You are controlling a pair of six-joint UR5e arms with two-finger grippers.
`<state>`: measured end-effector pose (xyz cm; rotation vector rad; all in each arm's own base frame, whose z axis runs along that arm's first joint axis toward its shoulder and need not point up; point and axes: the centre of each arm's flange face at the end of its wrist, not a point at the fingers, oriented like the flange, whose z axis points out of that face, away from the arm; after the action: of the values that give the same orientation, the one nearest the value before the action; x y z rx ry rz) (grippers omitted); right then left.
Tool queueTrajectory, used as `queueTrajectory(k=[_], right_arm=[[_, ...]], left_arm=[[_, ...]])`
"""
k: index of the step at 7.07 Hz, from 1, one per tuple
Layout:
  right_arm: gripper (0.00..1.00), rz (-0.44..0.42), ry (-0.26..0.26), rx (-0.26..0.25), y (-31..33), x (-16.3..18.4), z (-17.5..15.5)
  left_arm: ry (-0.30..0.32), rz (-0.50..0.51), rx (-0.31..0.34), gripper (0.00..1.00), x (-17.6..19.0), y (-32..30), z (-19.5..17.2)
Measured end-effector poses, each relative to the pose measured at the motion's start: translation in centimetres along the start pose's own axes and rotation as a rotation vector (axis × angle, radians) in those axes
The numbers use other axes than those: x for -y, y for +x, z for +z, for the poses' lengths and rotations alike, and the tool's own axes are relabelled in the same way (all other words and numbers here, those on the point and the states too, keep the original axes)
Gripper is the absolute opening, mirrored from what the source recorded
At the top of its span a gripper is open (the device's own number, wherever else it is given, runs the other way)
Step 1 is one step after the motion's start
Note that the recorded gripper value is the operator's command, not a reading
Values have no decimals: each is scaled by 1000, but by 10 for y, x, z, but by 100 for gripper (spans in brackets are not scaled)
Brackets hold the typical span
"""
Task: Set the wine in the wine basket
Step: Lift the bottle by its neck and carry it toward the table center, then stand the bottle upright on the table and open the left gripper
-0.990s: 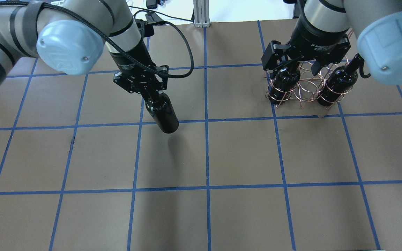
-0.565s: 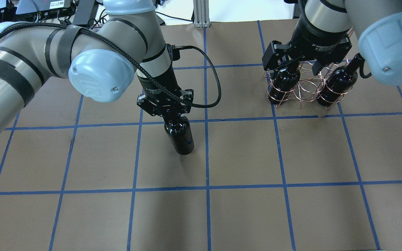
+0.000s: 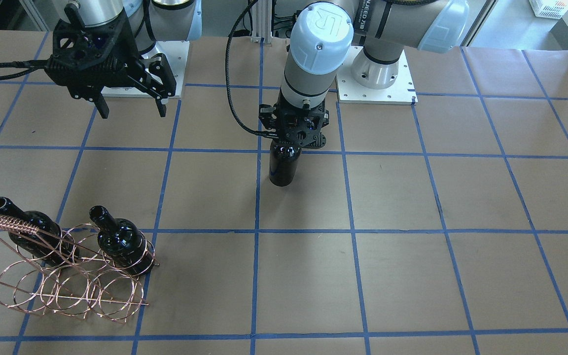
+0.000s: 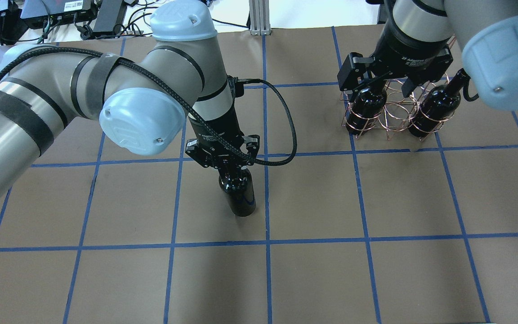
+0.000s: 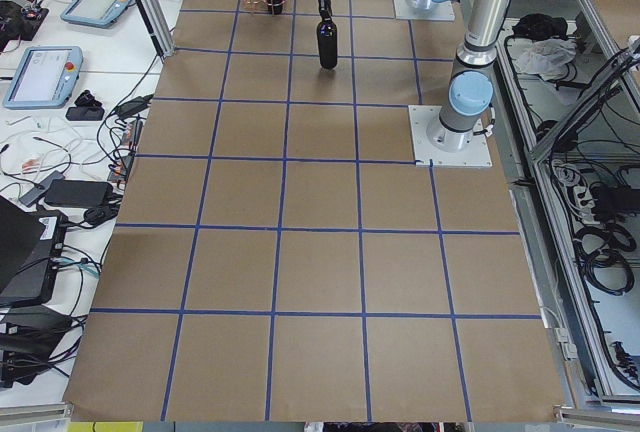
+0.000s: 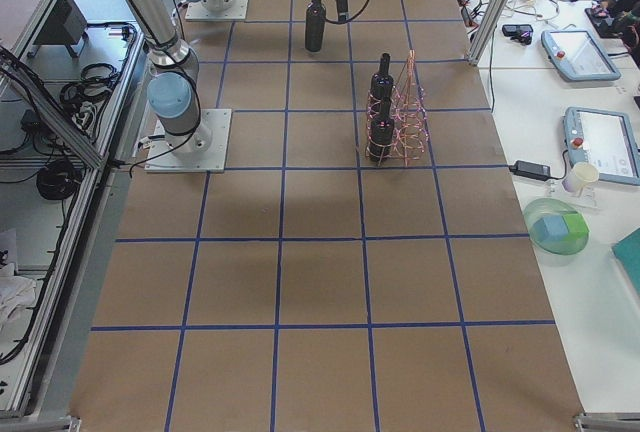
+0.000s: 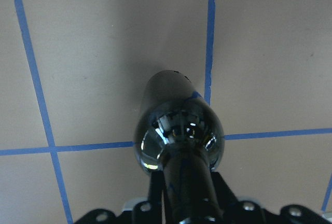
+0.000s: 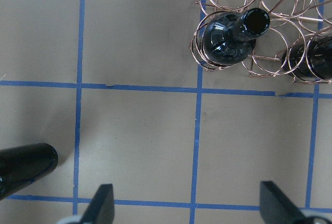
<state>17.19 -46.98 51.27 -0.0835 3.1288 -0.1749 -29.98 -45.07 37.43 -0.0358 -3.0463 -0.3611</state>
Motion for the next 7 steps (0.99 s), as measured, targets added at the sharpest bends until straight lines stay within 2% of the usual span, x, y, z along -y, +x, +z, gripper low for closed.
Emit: queueTrajectory(k=[3, 7], right_arm=[[100, 0, -2, -1, 0, 1, 1], [100, 0, -2, -1, 0, 0, 1]], left_arm=[[-20, 9, -50, 0, -7, 11, 3], [-33, 13, -50, 0, -11, 13, 8]])
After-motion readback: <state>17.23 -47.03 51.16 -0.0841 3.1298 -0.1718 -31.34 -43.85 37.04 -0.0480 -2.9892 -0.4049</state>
